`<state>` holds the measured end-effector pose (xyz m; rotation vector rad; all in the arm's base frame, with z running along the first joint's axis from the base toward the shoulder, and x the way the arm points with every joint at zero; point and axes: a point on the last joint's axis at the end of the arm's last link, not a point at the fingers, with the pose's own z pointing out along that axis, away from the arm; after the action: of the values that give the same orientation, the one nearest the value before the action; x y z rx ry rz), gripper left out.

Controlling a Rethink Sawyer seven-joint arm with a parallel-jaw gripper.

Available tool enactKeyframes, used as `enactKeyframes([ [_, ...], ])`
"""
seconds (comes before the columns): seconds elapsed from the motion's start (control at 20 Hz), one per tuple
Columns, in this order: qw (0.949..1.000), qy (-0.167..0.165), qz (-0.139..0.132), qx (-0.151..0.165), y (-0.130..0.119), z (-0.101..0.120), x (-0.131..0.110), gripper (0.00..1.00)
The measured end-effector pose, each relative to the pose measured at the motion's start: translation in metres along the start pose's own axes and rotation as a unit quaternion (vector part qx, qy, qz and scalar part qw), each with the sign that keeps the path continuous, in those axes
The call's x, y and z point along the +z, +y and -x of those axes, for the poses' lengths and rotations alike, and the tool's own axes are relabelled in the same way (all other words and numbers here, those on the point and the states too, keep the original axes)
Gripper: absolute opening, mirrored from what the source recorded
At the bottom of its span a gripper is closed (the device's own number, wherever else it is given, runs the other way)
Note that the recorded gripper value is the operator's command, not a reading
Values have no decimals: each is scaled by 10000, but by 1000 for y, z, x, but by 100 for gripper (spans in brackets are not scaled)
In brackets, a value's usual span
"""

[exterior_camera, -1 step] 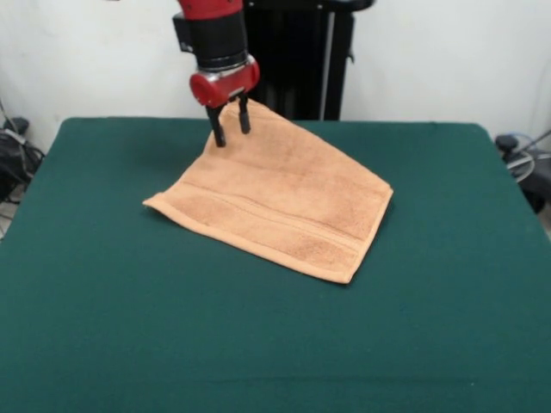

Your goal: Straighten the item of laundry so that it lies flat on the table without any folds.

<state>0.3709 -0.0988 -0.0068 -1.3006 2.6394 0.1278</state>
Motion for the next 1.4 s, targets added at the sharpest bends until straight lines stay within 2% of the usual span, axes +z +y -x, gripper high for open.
enactKeyframes([
  [0.35,9989,-66,-324,-317,6,5,-2,100],
  [0.65,9976,-67,-513,-451,4,9,-6,100],
  [1.4,9963,114,-675,-513,9,0,-13,100],
])
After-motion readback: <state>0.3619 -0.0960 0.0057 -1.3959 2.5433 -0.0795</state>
